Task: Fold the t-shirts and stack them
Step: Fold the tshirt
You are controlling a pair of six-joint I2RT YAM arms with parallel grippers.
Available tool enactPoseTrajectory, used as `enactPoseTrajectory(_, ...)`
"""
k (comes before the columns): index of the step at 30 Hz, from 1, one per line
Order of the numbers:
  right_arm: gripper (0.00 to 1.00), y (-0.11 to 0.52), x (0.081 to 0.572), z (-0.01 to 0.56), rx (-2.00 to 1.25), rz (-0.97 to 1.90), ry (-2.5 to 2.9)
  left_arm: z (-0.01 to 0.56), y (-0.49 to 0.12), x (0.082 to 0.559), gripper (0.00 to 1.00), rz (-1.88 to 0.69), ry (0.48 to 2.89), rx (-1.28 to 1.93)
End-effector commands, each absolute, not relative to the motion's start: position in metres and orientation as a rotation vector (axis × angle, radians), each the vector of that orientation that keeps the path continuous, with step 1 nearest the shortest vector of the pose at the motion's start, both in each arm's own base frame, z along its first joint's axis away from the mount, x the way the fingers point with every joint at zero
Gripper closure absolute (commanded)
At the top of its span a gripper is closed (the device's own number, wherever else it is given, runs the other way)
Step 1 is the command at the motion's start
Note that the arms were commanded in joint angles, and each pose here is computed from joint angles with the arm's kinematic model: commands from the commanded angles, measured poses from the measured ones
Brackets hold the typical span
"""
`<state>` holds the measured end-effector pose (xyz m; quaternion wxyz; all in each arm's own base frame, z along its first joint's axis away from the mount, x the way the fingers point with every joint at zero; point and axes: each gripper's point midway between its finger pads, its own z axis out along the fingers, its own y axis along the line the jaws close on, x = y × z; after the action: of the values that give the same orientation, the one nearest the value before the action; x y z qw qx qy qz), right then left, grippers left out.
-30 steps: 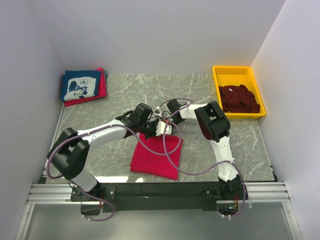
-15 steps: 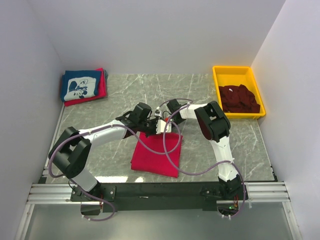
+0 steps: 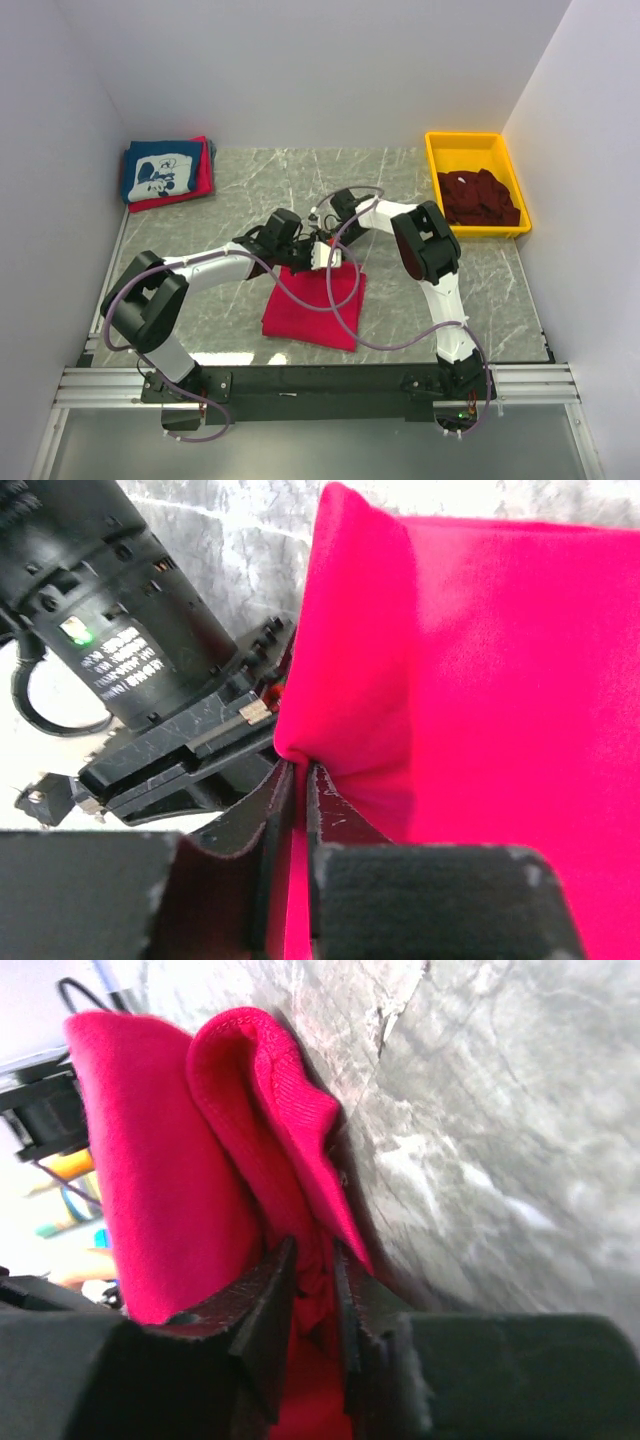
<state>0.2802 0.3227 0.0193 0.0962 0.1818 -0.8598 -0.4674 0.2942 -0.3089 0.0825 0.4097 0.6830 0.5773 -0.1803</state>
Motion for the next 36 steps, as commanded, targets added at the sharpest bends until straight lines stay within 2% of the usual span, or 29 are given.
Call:
enactPoseTrajectory(1, 0.69, 0.304, 0.304, 0.012, 0.655, -1.167, -2.761, 0.076, -0.307, 0.295, 0.84, -0.43, 1.421, 1.739)
enactPoseTrajectory(5, 0.65, 0.297, 0.317, 0.022, 0.703, -1.062, -2.845, 0.073, -0.307, 0.289, 0.75, -0.445, 1.408, 1.749)
enactPoseTrajectory(9, 0.55, 0.293, 0.325, 0.031, 0.739, -1.007, -2.89, 0.081, -0.312, 0.293, 0.59, -0.428, 1.372, 1.728)
enactPoseTrajectory(10, 0.49, 0.293, 0.328, 0.034, 0.753, -1.0, -2.904, 0.084, -0.313, 0.294, 0.58, -0.425, 1.36, 1.722)
enactPoseTrajectory(14, 0.47, 0.287, 0.341, 0.048, 0.775, -0.961, -2.973, 0.115, -0.318, 0.292, 0.54, -0.444, 1.302, 1.676)
enactPoseTrajectory(16, 0.47, 0.285, 0.351, 0.057, 0.817, -0.974, -2.997, 0.127, -0.32, 0.286, 0.46, -0.483, 1.292, 1.654)
enactPoseTrajectory(18, 0.47, 0.28, 0.354, 0.066, 0.832, -0.995, -2.993, 0.143, -0.317, 0.28, 0.43, -0.494, 1.276, 1.63)
enactPoseTrajectory(23, 0.43, 0.269, 0.346, 0.083, 0.911, -1.041, -2.97, 0.162, -0.302, 0.264, 0.41, -0.552, 1.325, 1.571)
enactPoseTrajectory(26, 0.3, 0.252, 0.344, 0.078, 0.899, -1.007, -2.979, 0.159, -0.287, 0.258, 0.42, -0.62, 1.456, 1.533)
enactPoseTrajectory(27, 0.29, 0.241, 0.35, 0.077, 0.861, -0.996, -3.001, 0.153, -0.28, 0.256, 0.43, -0.648, 1.544, 1.498)
enactPoseTrajectory(31, 0.28, 0.217, 0.353, 0.078, 0.756, -1.006, -3.013, 0.136, -0.266, 0.256, 0.44, -0.748, 1.798, 1.403)
enactPoseTrajectory(36, 0.28, 0.204, 0.329, 0.087, 0.724, -1.069, -2.953, 0.117, -0.261, 0.261, 0.46, -0.937, 2.079, 1.171)
